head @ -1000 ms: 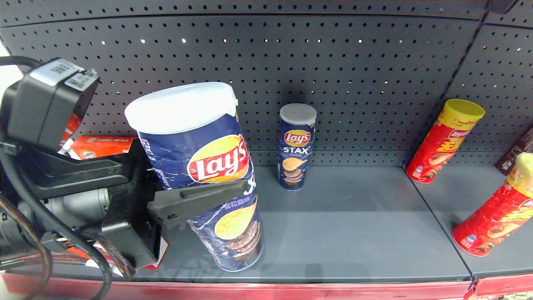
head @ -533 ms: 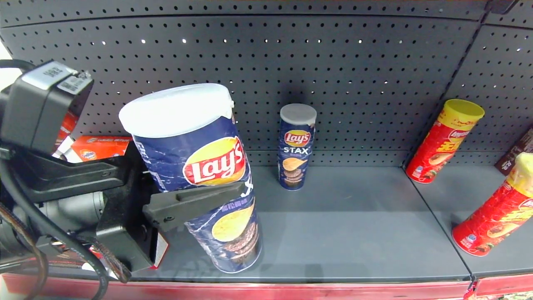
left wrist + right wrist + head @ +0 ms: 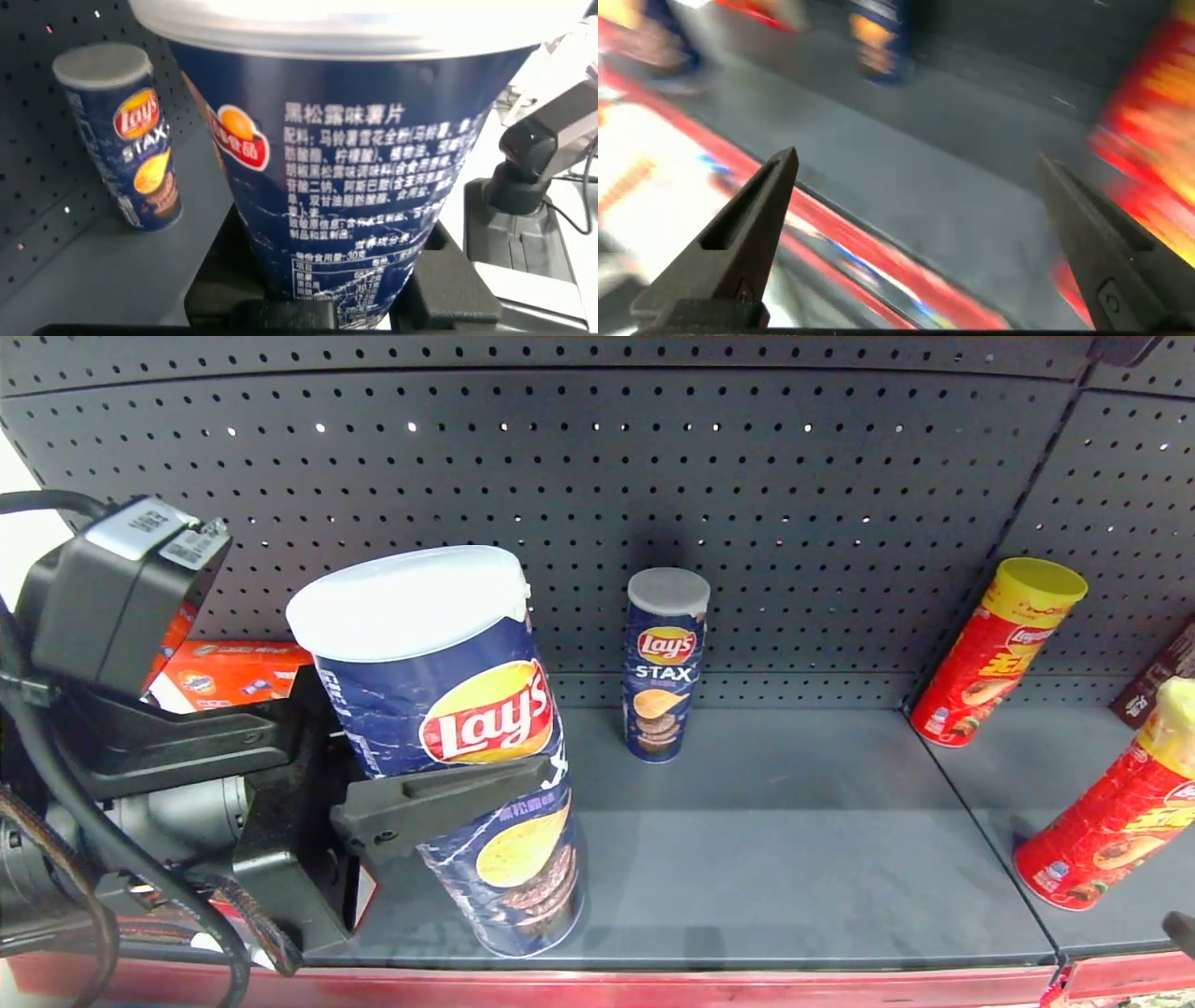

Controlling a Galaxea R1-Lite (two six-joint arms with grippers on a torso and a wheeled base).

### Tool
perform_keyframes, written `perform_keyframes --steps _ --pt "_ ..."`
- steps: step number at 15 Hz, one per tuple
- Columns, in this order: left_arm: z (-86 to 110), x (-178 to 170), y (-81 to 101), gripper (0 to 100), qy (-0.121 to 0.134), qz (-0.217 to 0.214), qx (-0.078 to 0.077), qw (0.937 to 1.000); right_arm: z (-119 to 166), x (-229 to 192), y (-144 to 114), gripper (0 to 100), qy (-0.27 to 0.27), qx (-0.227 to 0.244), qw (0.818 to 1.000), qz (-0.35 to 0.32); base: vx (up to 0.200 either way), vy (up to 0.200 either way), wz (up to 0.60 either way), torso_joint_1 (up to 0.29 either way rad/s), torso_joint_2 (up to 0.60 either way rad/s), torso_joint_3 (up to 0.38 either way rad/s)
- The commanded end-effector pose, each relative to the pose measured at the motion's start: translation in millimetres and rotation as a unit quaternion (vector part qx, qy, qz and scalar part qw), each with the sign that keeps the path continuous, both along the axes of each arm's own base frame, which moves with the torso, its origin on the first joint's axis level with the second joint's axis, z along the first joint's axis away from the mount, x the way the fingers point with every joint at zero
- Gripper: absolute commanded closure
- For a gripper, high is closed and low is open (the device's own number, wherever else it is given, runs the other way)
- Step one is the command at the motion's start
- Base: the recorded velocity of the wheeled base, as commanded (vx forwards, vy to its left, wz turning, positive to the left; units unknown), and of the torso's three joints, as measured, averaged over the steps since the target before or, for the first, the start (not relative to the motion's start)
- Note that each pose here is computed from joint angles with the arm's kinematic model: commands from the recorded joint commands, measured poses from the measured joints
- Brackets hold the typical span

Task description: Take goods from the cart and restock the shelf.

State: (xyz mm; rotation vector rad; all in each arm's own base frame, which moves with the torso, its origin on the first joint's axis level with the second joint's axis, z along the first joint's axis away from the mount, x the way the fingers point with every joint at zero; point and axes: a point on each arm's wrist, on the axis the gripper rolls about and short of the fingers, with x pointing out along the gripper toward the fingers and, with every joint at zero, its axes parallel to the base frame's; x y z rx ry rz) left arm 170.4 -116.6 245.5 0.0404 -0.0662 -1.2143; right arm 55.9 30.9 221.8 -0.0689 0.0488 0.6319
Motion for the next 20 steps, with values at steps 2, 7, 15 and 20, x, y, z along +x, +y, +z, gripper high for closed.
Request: perform_keyframes --steps 2,7,15,20 --pt "0.3 2 -1.3 100 0.002 0.0 0.0 1.0 -9 54 41 0 0.061 -0.009 0.996 0.058 0.0 0.0 0.0 0.0 0.0 0.0" --pt "5.3 2 0.2 100 0.014 0.032 -0.014 0.9993 -21 143 69 0 0.027 0.01 0.999 0.025 0.0 0.0 0.0 0.0 0.0 0.0" --pt "7.6 3 0.3 100 0.023 0.042 -0.022 0.9986 -33 268 92 0 -0.078 -0.019 0.971 0.223 0.0 0.0 0.0 0.0 0.0 0.0" --pt "7.5 2 0.5 100 0.028 0.041 -0.024 0.9985 -29 291 136 0 -0.105 -0.013 0.956 0.272 0.0 0.0 0.0 0.0 0.0 0.0"
